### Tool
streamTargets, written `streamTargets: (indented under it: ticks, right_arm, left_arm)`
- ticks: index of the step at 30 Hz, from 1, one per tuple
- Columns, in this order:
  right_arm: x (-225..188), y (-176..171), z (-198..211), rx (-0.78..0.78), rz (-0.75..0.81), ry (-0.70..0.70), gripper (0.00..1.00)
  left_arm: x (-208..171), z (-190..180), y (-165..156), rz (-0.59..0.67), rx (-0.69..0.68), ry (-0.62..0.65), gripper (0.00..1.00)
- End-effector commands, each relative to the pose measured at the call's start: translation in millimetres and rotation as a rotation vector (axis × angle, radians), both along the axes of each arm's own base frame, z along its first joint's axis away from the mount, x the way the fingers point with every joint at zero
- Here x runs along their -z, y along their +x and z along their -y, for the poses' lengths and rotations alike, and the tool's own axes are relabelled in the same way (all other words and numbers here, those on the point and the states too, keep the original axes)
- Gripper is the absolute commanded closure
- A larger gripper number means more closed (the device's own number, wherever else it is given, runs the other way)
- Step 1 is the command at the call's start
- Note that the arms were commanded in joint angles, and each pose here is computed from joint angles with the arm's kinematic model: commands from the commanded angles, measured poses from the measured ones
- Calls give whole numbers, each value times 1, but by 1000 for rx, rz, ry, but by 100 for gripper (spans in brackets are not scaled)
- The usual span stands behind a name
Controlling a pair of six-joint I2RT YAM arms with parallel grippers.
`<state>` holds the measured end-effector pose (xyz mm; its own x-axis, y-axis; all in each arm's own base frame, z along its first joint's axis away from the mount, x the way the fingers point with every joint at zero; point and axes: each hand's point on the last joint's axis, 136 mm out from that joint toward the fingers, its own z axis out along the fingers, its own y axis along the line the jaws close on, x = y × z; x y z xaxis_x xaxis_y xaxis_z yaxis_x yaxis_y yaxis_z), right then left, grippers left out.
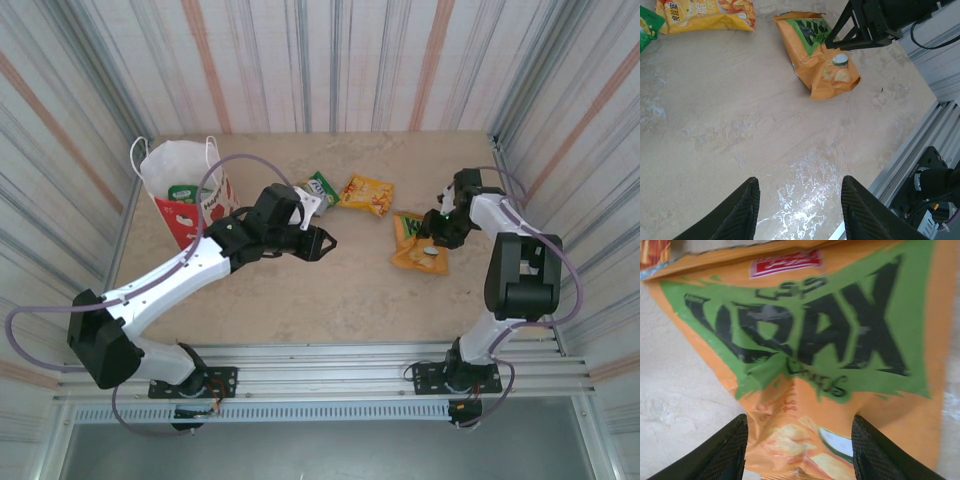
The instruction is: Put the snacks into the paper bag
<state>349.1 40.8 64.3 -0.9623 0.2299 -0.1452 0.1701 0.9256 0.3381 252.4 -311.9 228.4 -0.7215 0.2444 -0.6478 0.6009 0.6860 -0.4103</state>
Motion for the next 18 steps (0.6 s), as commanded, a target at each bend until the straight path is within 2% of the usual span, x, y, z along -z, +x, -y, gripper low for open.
streamTargets:
  ticks: [1,9,14,18]
  right_arm:
    - [9,5,-14,-41,0,4,46]
    - [35,-3,-44,-117,-56,-29,42]
    - [32,-19,-73,-166,-62,-23,42]
    - [30,-39,-99,-166,-55,33,43]
  left_arm:
    - [0,2,1,6,-2,3,52]
    - [11,-2,-1,-5,-1,26,52]
    - [14,1,-3,-21,9,24,52]
    - [18,4,-5,-38,20,19,52]
